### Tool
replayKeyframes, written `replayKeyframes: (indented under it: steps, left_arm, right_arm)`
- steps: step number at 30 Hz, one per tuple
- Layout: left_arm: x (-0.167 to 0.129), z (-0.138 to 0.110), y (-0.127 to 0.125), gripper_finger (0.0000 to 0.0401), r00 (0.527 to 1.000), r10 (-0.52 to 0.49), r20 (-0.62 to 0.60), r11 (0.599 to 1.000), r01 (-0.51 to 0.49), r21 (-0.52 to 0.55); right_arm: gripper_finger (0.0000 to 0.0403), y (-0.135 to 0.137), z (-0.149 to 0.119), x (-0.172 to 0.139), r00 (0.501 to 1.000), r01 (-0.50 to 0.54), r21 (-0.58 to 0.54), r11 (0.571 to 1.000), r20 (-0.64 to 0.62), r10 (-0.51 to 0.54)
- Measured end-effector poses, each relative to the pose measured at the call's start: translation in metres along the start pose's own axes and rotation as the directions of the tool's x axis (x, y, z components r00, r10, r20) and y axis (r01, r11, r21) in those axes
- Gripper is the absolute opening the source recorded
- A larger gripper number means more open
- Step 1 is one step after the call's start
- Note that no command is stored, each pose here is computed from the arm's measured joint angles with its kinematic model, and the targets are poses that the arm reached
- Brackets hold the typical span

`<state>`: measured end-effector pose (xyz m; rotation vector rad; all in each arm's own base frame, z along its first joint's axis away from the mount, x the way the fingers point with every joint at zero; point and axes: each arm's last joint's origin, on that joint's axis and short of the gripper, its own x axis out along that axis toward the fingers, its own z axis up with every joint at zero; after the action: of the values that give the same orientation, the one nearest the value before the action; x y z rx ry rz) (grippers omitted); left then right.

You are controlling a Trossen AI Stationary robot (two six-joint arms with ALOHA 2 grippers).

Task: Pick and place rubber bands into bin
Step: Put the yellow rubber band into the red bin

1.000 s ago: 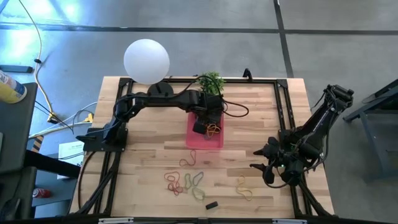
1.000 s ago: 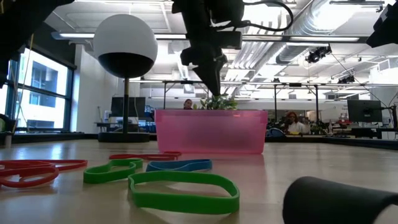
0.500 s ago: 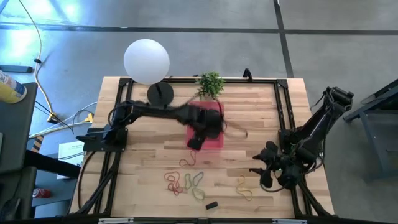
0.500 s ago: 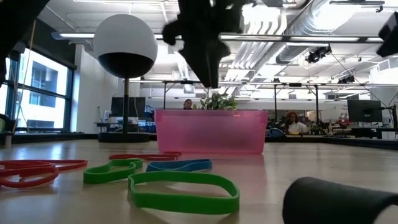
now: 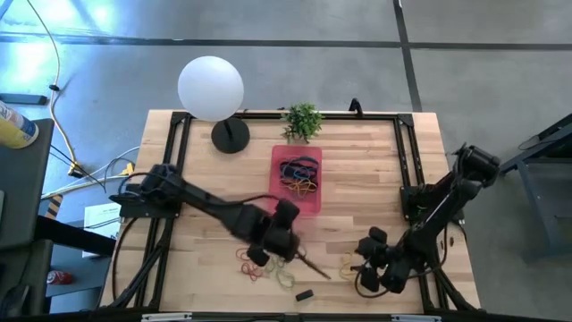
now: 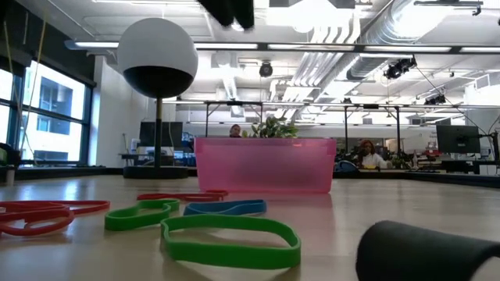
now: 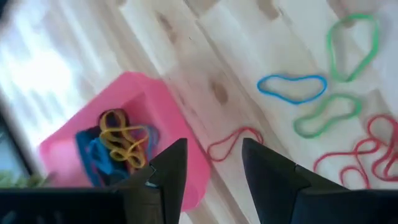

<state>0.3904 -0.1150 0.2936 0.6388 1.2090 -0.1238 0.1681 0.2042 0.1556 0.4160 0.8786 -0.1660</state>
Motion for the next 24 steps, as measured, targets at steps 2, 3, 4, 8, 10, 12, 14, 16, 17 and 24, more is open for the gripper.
replayKeyframes:
  steps: [2, 3, 4, 8, 10, 12, 14, 16, 17, 24]
  left_arm:
    - [-0.015, -0.004, -0.008, 0.0143, 0.999, 0.039, -0.019, 0.999, -0.039, -0.008]
    - [-0.021, -0.006, -0.01, 0.0143, 0.998, 0.061, -0.019, 0.998, -0.062, -0.02]
    - [-0.029, -0.009, -0.013, 0.0142, 0.996, 0.083, -0.019, 0.996, -0.084, -0.032]
    - [-0.062, -0.023, -0.021, 0.0143, 0.985, 0.17, -0.035, 0.981, -0.173, -0.09]
    - [-0.075, -0.03, -0.025, 0.0142, 0.977, 0.208, -0.039, 0.969, -0.211, -0.129]
    - [-0.088, -0.037, -0.028, 0.0143, 0.97, 0.241, -0.032, 0.954, -0.243, -0.175]
    - [-0.1, -0.042, -0.033, 0.0143, 0.962, 0.272, -0.018, 0.938, -0.269, -0.219]
    - [-0.108, -0.046, -0.037, 0.0143, 0.953, 0.301, -0.009, 0.922, -0.294, -0.254]
    - [-0.111, -0.047, -0.04, 0.0143, 0.95, 0.314, -0.001, 0.914, -0.302, -0.27]
    - [-0.121, -0.05, -0.056, 0.0143, 0.942, 0.336, 0.012, 0.885, -0.311, -0.346]
  right_arm:
    - [0.0252, 0.002, -0.001, 0.005, 1.0, -0.015, -0.006, 1.0, -0.02, 0.015]
    - [0.0252, 0.003, 0.0, 0.007, 0.999, -0.024, -0.016, 1.0, -0.029, 0.023]
    - [0.0252, 0.003, -0.001, 0.008, 0.999, -0.03, -0.037, 0.999, -0.035, 0.029]
    - [0.0252, 0.006, 0.005, 0.012, 0.998, -0.062, -0.183, 0.981, -0.018, 0.06]
    - [0.0252, 0.005, 0.009, 0.015, 0.998, -0.066, -0.265, 0.962, -0.014, 0.065]
    - [0.0252, 0.004, 0.013, 0.017, 0.997, -0.077, -0.331, 0.94, -0.034, 0.069]
    - [0.0252, 0.001, 0.017, 0.02, 0.993, -0.104, -0.384, 0.917, -0.084, 0.078]
    - [0.0252, -0.001, 0.02, 0.023, 0.988, -0.132, -0.423, 0.896, -0.126, 0.086]
    - [0.0252, -0.002, 0.022, 0.024, 0.986, -0.143, -0.441, 0.886, -0.138, 0.091]
    - [0.0252, -0.01, 0.034, 0.03, 0.986, -0.14, -0.527, 0.838, -0.151, 0.069]
